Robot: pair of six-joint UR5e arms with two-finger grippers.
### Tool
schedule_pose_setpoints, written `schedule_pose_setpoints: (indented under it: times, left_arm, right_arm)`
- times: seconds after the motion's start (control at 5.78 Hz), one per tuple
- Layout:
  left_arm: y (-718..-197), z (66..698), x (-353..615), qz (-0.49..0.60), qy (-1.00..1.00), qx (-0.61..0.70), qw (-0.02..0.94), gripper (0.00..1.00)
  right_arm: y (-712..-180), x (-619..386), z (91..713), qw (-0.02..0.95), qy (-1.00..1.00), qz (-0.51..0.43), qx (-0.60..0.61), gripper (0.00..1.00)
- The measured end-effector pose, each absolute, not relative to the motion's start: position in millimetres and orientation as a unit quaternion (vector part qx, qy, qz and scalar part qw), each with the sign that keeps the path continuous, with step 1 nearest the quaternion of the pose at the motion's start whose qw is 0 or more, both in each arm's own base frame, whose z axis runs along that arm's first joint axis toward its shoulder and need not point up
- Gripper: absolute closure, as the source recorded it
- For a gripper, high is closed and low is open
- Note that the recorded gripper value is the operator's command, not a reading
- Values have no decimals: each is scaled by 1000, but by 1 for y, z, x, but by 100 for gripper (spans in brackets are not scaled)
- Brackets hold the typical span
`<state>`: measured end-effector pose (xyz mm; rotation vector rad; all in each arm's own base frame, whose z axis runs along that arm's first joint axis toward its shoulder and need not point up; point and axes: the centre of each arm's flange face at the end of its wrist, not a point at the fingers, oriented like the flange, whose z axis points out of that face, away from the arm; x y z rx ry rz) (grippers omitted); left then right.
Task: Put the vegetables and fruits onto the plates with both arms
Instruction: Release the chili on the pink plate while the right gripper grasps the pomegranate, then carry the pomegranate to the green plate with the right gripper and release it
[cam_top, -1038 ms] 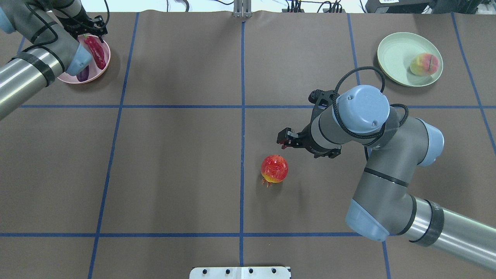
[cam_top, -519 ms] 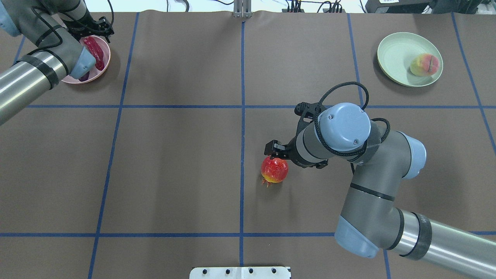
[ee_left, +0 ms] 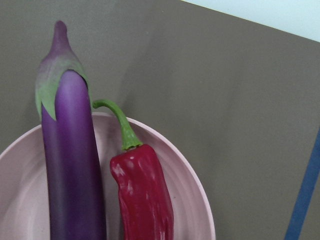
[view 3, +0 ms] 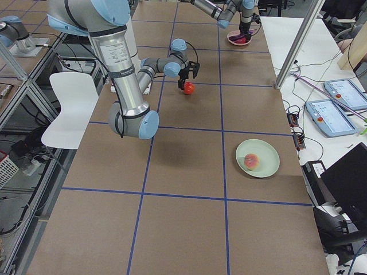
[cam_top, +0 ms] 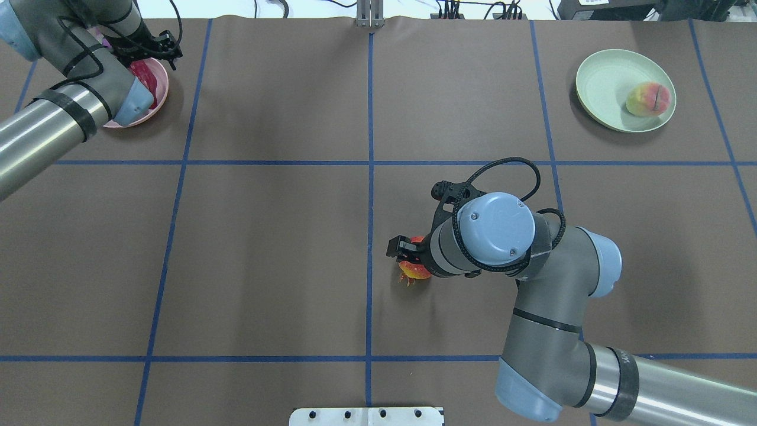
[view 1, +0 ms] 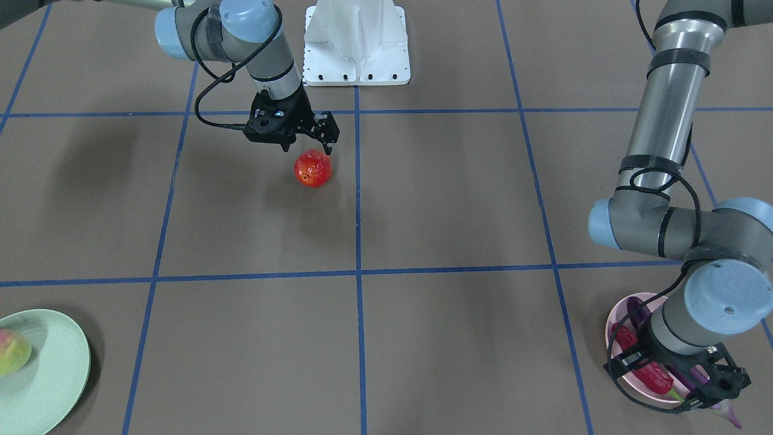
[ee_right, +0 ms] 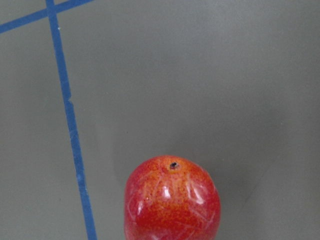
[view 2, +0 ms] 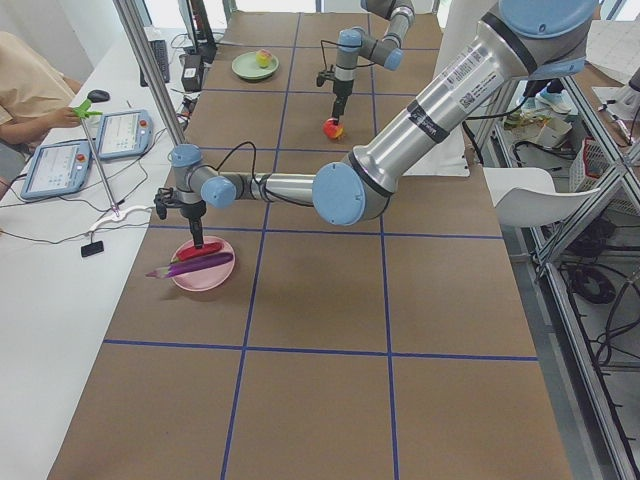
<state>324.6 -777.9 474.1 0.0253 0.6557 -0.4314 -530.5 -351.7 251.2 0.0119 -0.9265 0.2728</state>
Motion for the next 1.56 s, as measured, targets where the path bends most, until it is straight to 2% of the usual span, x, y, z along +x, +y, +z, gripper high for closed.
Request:
schedule_pose_setpoints:
  times: [0.35,0.52,0.69,1.21,1.38,1.56]
  left_arm:
    - [-772,469,338,-214,322,11,922,0]
    - [-771,467,338,-215,322,13,922,0]
    - [-771,459,339,-218,326,17,920,0]
    - [-759,402,334,-231,352,29,906,0]
    - [-732,385,322,-220,371,27,902,0]
    - [-683,385,299,-194,401,26,895,0]
  right_arm:
    - [-359,-547,259,886,-445,132,16,0]
    - [-362,-554,266,882,-452,133,19,33]
    - [-364,-558,268,878,-458,136,20,99]
    - [-381,-537,260,872,-465,152,27,100]
    - [-408,-506,252,868,-467,163,36,100]
    - [-446,-469,253,873,-458,159,51,100]
